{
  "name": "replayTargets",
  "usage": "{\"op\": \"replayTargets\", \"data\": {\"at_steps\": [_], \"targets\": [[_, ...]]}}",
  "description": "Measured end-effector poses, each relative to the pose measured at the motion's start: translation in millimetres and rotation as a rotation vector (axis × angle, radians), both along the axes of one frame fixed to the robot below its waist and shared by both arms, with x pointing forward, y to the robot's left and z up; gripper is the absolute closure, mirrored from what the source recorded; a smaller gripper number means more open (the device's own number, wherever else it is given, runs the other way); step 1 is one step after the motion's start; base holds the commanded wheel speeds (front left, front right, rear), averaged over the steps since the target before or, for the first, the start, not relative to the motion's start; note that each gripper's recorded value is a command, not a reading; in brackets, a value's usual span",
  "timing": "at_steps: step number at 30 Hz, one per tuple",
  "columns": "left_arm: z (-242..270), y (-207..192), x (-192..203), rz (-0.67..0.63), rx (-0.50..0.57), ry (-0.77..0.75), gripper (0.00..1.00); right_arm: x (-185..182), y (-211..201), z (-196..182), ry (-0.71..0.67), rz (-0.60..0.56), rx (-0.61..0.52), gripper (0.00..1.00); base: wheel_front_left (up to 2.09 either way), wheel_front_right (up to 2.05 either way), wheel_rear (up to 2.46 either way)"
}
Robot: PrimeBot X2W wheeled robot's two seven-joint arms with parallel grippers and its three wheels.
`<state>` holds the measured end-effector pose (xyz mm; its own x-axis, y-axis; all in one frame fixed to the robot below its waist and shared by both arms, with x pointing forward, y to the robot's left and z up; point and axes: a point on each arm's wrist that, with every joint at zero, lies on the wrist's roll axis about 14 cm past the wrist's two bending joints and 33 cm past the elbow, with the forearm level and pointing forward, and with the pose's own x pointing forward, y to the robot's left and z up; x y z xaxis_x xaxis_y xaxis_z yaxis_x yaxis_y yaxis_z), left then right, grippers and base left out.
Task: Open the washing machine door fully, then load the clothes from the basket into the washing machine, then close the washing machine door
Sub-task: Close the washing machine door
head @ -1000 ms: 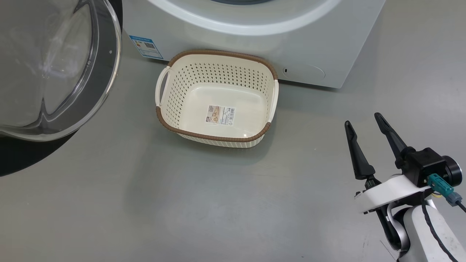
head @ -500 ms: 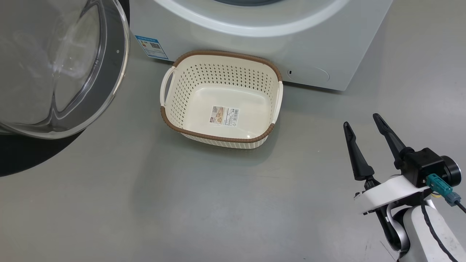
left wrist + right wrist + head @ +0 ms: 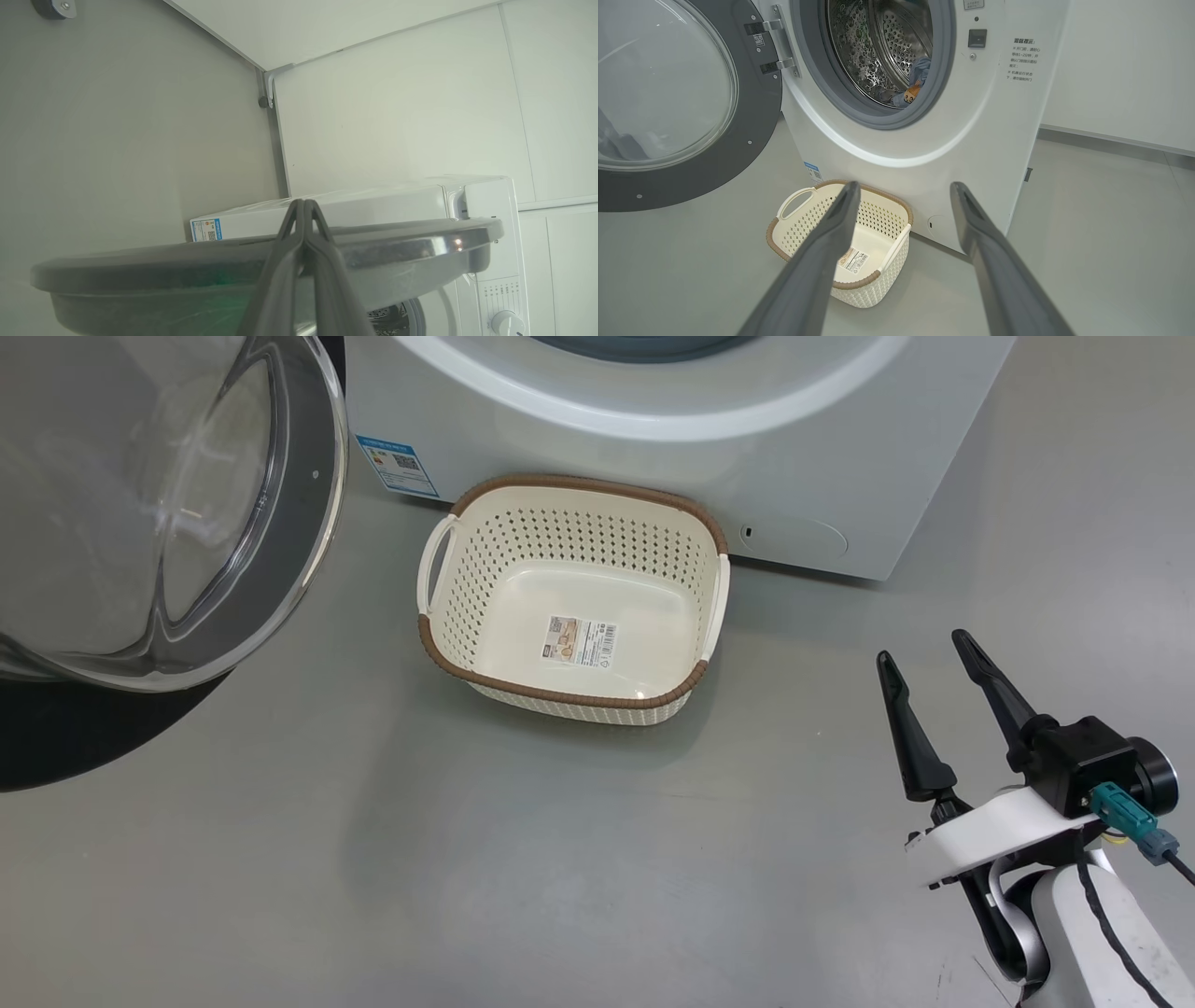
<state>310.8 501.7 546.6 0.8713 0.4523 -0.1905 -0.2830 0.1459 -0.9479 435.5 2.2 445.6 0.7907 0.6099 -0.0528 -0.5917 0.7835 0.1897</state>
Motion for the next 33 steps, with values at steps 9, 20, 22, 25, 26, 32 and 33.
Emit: {"op": "replayTargets", "data": {"at_steps": [9, 20, 22, 25, 26, 32, 33], "targets": [[2, -6, 3, -0.049, -0.018, -0.015, 1.00, -1, -1, -1, 0.009, -0.004, 0.008, 0.00, 0.00, 0.00, 0.00], [5, -19, 9, -0.139, -0.042, -0.040, 1.00, 0, -2, -1, 0.015, -0.010, 0.014, 0.00, 0.00, 0.00, 0.00], [7, -23, 11, -0.165, -0.045, -0.043, 1.00, 0, -2, -1, 0.015, -0.009, 0.014, 0.00, 0.00, 0.00, 0.00], [6, -31, 14, -0.206, -0.053, -0.039, 1.00, 0, -2, -1, 0.016, -0.008, 0.016, 0.00, 0.00, 0.00, 0.00], [6, -32, 14, -0.217, -0.053, -0.038, 1.00, 0, -1, -1, 0.016, -0.008, 0.016, 0.00, 0.00, 0.00, 0.00], [12, -44, 17, -0.278, -0.072, -0.080, 1.00, -1, -1, -1, 0.020, -0.010, 0.021, 0.00, 0.00, 0.00, 0.00], [12, -46, 17, -0.289, -0.077, -0.081, 1.00, -1, -1, -1, 0.020, -0.010, 0.021, 0.00, 0.00, 0.00, 0.00]]}}
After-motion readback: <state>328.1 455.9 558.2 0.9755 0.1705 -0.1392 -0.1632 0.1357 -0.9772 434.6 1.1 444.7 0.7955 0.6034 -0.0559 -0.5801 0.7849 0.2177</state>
